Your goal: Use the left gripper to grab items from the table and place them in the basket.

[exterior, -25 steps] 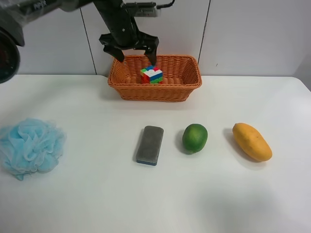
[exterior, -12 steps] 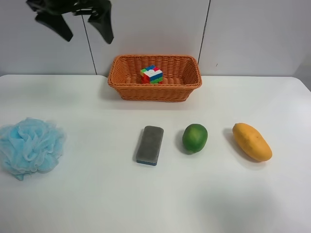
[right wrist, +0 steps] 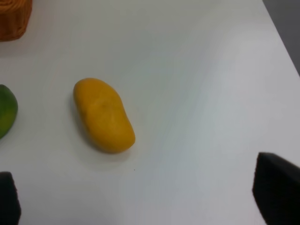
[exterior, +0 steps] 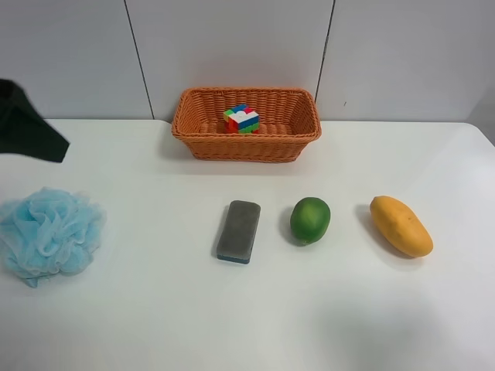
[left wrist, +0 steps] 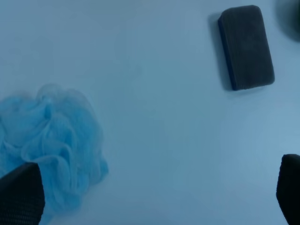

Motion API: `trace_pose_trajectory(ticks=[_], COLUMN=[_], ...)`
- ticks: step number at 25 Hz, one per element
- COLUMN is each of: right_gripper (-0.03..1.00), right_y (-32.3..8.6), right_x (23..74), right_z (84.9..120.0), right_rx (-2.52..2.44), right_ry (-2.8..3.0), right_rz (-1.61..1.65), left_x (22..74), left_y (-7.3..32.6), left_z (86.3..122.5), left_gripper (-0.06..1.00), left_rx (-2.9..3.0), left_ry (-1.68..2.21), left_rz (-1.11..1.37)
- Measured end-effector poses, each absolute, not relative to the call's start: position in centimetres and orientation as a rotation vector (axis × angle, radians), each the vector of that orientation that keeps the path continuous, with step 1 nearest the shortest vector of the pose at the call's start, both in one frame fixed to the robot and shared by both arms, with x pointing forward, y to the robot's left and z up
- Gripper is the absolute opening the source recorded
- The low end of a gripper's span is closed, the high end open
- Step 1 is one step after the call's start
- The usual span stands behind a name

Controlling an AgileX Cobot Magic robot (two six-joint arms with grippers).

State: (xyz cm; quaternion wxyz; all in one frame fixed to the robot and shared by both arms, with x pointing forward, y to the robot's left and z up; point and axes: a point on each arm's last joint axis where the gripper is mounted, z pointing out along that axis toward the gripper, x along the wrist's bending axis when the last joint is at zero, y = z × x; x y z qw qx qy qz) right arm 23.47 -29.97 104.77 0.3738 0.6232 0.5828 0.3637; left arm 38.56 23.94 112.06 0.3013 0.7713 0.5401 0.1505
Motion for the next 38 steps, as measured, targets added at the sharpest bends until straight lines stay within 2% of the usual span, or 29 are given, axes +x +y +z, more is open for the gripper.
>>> trace_pose_trajectory(ticks=[5,12,21,29,38], right_gripper=[0.99,0.99,0.99,0.99,0.99], right_y=[-30.0,-30.0,-30.0,-30.0,-30.0], right_x=[23.5,23.5,23.5,23.5,23.5], right_z=[104.8,104.8,104.8,104.8,104.8], right_rx=[1.596,1.596,1.596,1.596,1.596], right_ry=[1.493,1.493,1.493,1.493,1.493], right_rz=[0.931,0.931,0.931,0.931,0.931], left_x=[33.2,28.7,26.0,23.4,23.1], left_y=[26.0,28.6,29.3,29.1,29.1], left_z=[110.7,108.7,105.6,105.7,105.7], left_gripper=[0.99,0.99,0.99,0.99,0.99], left_rx=[1.984,1.868,1.778,1.657,1.647], left_ry=[1.375,1.474,1.531,1.428,1.414], left_rz=[0.485,0.619,0.799,0.948,0.963])
